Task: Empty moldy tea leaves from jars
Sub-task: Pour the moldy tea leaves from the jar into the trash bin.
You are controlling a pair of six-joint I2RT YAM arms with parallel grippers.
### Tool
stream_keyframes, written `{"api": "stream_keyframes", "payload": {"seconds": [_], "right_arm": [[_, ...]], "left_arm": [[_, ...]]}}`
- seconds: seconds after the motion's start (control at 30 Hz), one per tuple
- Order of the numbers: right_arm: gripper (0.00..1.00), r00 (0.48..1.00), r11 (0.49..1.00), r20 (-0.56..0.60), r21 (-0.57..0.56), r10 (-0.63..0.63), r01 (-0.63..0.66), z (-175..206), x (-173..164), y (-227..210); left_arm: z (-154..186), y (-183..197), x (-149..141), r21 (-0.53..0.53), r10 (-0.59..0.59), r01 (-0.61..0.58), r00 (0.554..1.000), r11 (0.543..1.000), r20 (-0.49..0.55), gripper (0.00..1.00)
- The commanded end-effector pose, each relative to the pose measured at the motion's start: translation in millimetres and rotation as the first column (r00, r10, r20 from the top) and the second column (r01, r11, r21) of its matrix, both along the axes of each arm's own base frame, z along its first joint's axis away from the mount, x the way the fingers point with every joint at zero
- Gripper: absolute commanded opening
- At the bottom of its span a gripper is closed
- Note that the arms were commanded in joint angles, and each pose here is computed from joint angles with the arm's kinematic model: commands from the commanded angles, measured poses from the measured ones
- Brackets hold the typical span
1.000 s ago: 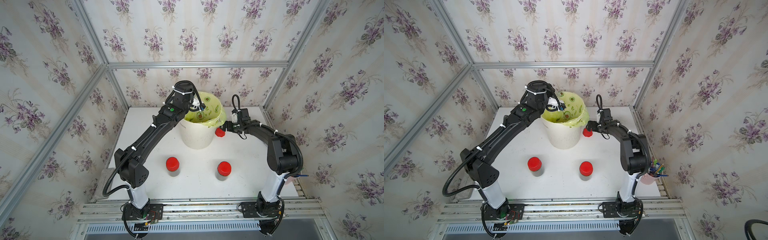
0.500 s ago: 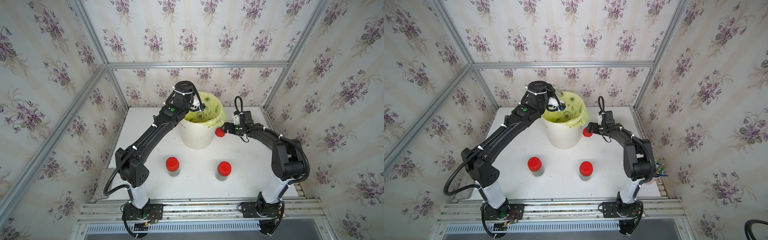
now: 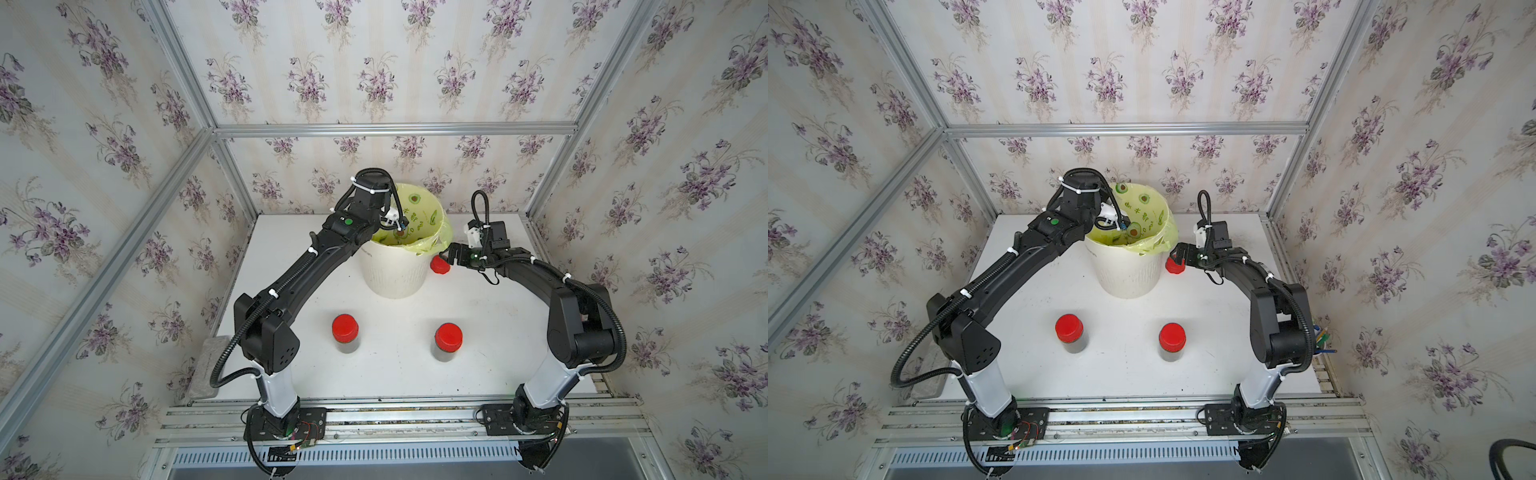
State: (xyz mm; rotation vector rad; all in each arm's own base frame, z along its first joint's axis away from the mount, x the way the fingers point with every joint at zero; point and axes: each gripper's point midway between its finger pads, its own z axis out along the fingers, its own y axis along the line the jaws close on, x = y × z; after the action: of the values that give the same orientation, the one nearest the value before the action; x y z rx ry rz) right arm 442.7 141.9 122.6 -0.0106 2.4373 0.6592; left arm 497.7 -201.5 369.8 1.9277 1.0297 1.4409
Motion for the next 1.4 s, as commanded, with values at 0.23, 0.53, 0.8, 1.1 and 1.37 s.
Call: {"api": "stream_keyframes", "payload": {"seconds": [0.23,0.53,0.8,1.1,1.37], "right_arm": [[0.97,0.999,0.998,0.038,0.059,0.014,-0.017,13.4,1.0,7.9],[0.97,0.999,0.998,0.046,0.065,0.017,-0.02,16.8,-0.2,8.4],[0.96,0.998,0.996,0.053,0.086,0.024,-0.028,20.8,0.3,11.4],[0.96,0.998,0.994,0.059,0.104,0.032,-0.037,24.0,-3.7,13.9],[0.96,0.997,0.993,0.077,0.112,0.031,-0.04,32.5,-5.7,14.2]], "left_arm": [[6.6,10.3,-5.1,0.078,0.019,-0.018,1.0,0.997,-0.011,0.66],[18.1,5.0,-2.2,0.085,0.008,-0.009,1.0,0.996,0.012,0.66],[21.7,2.6,1.0,0.081,0.014,-0.016,1.0,0.997,0.024,0.66],[9.2,7.5,-1.2,0.085,0.034,-0.034,0.999,0.996,0.003,0.67],[30.9,-0.7,-4.7,0.076,0.016,-0.02,0.999,0.997,0.044,0.67]]}}
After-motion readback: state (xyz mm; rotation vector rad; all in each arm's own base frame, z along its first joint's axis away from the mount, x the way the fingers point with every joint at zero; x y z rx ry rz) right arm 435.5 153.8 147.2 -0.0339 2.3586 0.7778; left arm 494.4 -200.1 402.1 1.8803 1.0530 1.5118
